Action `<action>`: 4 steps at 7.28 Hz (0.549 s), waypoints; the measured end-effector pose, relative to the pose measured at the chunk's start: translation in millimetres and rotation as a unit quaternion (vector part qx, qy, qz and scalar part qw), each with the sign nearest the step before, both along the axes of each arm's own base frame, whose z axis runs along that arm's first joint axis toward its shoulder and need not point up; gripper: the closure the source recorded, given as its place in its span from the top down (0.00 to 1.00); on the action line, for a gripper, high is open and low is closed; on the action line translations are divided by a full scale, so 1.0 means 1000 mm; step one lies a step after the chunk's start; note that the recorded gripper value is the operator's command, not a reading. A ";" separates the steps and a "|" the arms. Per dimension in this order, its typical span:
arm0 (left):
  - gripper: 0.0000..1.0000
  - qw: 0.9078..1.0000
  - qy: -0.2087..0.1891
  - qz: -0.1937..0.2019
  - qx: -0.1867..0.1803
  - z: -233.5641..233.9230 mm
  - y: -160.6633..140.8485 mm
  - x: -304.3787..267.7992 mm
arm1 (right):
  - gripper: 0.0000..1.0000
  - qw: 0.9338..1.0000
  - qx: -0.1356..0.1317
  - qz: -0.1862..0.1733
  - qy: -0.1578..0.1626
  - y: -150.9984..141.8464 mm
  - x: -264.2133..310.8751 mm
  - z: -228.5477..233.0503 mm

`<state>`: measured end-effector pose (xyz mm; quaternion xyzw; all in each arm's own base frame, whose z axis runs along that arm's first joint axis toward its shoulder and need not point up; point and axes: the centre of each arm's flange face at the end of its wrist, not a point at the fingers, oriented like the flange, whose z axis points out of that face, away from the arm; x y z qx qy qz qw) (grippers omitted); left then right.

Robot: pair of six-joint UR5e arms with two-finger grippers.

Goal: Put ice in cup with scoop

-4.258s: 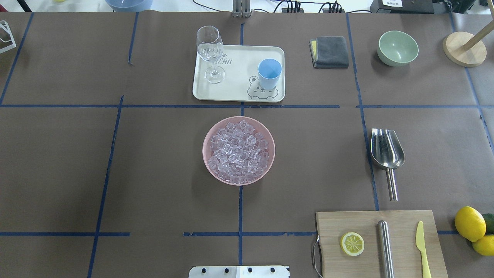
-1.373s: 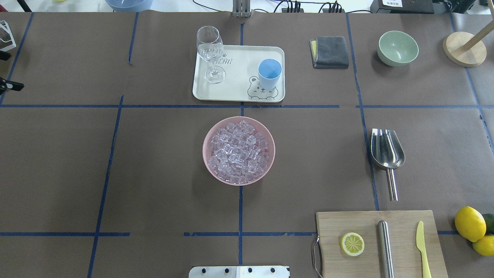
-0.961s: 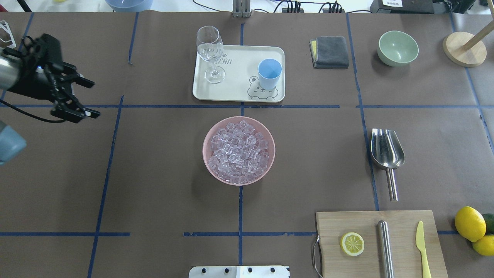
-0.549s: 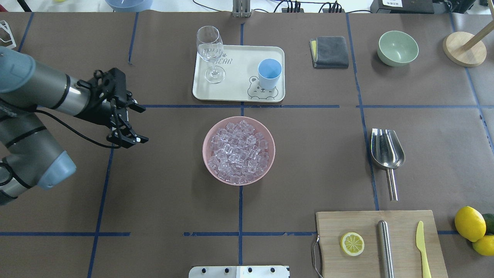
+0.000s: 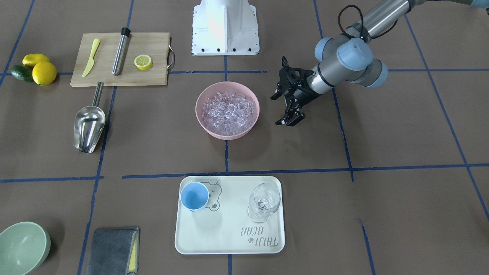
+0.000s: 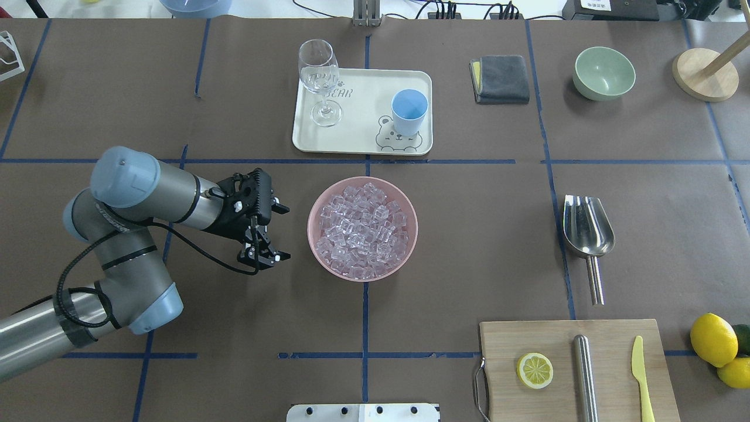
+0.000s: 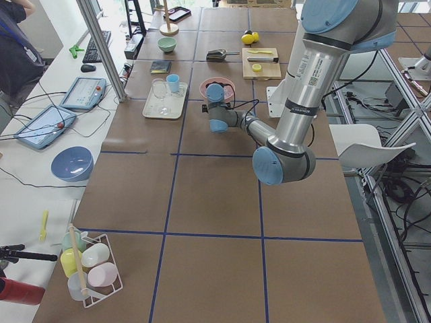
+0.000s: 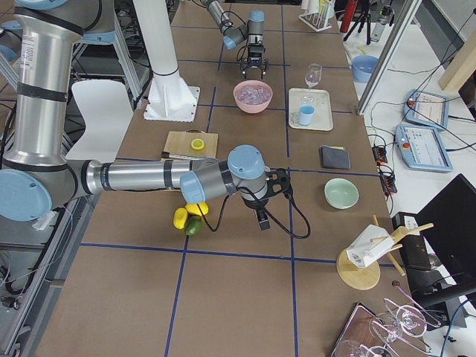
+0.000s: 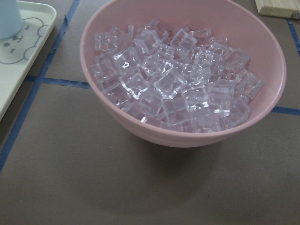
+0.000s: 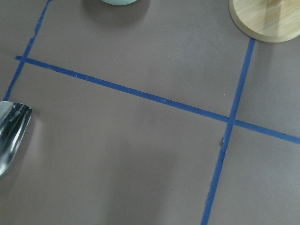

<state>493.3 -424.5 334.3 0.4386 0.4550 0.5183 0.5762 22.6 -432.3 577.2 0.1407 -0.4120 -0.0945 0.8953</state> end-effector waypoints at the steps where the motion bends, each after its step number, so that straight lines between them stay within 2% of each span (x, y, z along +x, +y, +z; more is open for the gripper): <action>1: 1.00 1.000 0.005 0.001 0.006 -0.002 0.005 0.016 | 1.00 1.000 -0.022 0.005 -0.011 -0.002 -0.017 -0.009; 4: 1.00 1.000 0.015 0.007 0.014 -0.001 0.015 0.034 | 1.00 0.995 -0.090 0.025 -0.022 -0.004 -0.103 -0.068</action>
